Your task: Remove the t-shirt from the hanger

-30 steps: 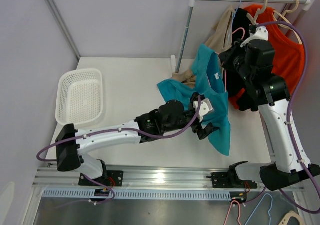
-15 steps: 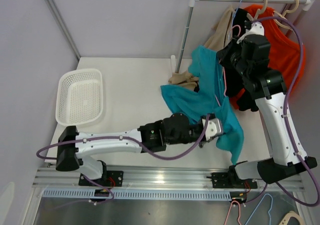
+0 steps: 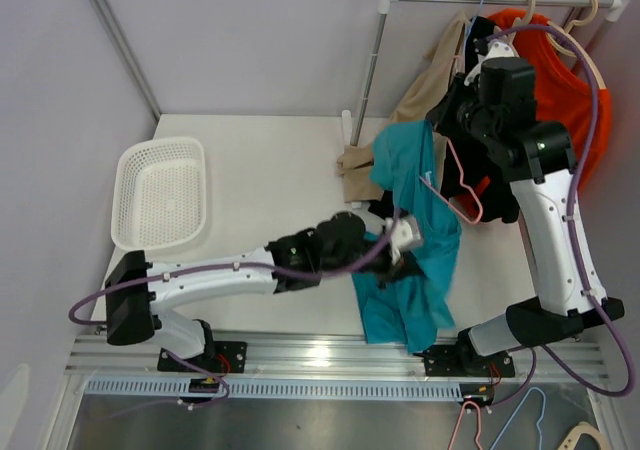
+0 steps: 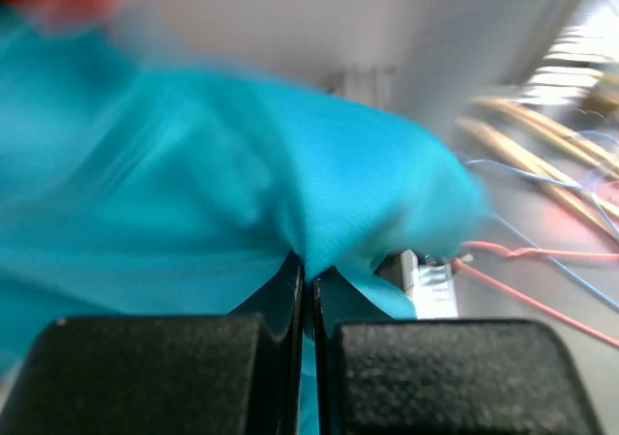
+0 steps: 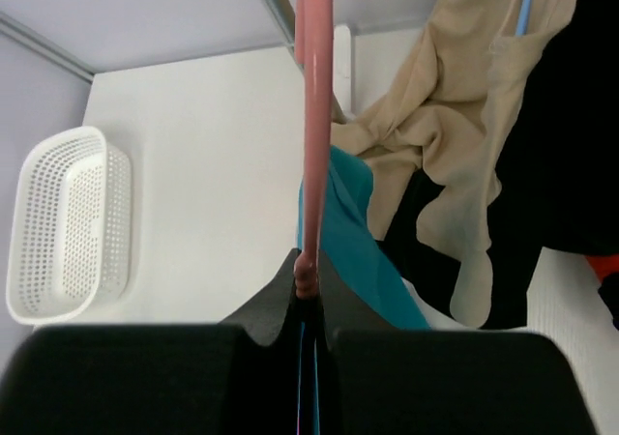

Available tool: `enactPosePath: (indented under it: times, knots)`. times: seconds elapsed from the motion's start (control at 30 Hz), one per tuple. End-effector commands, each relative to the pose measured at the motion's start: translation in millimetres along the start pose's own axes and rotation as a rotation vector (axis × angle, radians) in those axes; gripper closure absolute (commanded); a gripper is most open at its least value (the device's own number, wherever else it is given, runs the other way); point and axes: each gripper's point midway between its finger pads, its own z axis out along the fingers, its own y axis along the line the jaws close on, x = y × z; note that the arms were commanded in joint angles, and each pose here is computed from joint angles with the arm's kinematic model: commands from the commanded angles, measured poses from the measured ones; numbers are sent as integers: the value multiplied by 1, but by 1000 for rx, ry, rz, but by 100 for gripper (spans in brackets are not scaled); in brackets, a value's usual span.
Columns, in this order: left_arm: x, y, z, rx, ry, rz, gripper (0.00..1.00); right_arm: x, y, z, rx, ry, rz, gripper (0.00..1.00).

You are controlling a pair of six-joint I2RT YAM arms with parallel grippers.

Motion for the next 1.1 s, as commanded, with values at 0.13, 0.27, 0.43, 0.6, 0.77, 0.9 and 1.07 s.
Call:
enactPosePath:
  times: [0.13, 0.27, 0.43, 0.6, 0.77, 0.9, 1.07]
  knots:
    - [48, 150, -83, -441, -29, -499, 99, 28, -2, -66, -65, 115, -63, 100]
    - [52, 236, -150, -811, -145, -626, 99, 77, -20, -97, -55, 197, -40, 100]
    - [24, 268, -165, -796, -197, -658, 99, 59, -27, -148, -77, -4, -32, 100]
    - [-59, 239, -195, -793, -270, -500, 99, 17, -14, -138, -120, -176, -83, 100]
    - [-141, 214, -260, -845, -326, -423, 99, -9, 4, -81, -145, -213, -84, 100]
    - [-201, 211, -327, -970, -435, -349, 99, -40, 14, -42, -140, -289, -118, 100]
    - [-288, 214, -429, -1270, -606, -114, 99, -99, 28, -13, -121, -459, -199, 100]
